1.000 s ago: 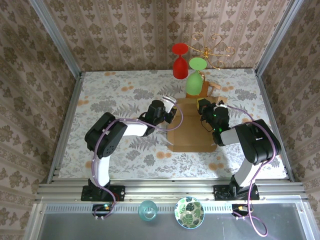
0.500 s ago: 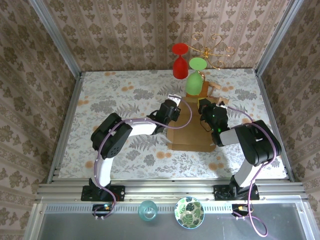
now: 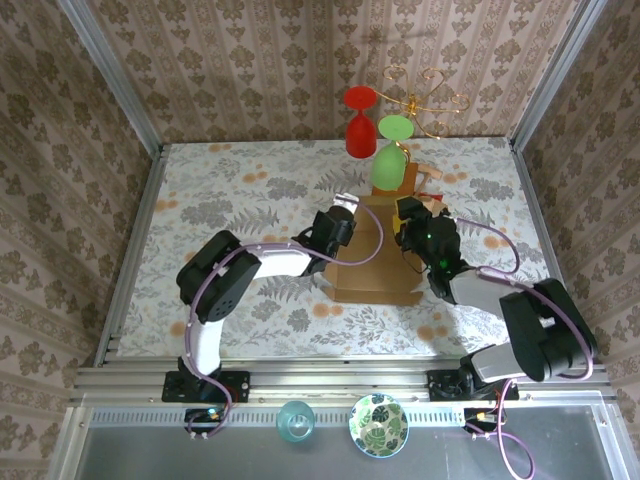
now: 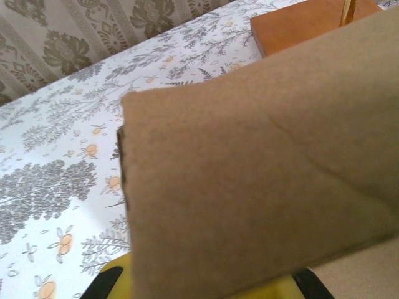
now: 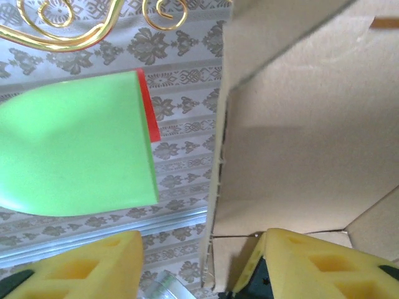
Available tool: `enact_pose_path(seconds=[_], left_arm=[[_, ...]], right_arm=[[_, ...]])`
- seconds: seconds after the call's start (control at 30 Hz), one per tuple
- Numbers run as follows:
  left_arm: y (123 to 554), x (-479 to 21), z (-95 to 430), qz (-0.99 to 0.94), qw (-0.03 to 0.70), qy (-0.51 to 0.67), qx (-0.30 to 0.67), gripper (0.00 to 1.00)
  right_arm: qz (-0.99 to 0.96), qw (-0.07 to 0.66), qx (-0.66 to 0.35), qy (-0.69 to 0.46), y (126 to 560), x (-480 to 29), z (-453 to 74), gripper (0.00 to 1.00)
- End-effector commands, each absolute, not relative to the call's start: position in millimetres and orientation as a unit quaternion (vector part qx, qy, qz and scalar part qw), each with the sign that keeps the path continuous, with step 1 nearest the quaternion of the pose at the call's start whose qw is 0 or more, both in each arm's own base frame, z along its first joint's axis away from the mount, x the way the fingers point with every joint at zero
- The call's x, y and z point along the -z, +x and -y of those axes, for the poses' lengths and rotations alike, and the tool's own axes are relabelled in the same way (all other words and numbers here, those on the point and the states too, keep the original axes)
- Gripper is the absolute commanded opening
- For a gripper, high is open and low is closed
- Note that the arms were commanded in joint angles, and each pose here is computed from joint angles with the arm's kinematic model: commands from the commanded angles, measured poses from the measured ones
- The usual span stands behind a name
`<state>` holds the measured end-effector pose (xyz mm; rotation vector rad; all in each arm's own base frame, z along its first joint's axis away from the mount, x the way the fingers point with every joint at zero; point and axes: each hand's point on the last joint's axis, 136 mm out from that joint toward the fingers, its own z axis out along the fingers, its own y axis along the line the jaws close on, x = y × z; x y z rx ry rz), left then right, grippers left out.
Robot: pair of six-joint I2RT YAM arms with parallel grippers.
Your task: Fold the paper box
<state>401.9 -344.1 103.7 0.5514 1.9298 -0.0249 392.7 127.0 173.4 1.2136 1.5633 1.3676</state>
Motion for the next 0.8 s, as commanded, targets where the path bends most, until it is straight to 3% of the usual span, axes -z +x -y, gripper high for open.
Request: enact_pose_path(seconds=[0.0, 0.17, 0.5, 0.63, 0.77], left_arm=[[397, -100, 318, -0.804, 0.53, 0.267, -0.047, 0.0], [392, -103, 291, -0.804, 0.534, 0.253, -0.065, 0.0], [381, -114, 239, -0.824, 0.509, 0.242, -0.056, 0.0], [371, -118, 212, -0.843, 0.483, 0.232, -0.035, 0.0], [364, -122, 196, -0.863, 0.457, 0.215, -0.002, 0.0]], right_arm=[[-0.616, 0.361, -0.516, 0.474, 383, -173, -122, 0.59], [-0.618, 0.362, -0.507, 0.479, 367, -179, -113, 0.6], [-0.733, 0.373, -0.39, 0.415, 343, -180, -77, 0.47], [-0.761, 0.356, -0.387, 0.38, 347, -180, -88, 0.37], [-0.769, 0.347, -0.401, 0.358, 356, -188, -111, 0.36]])
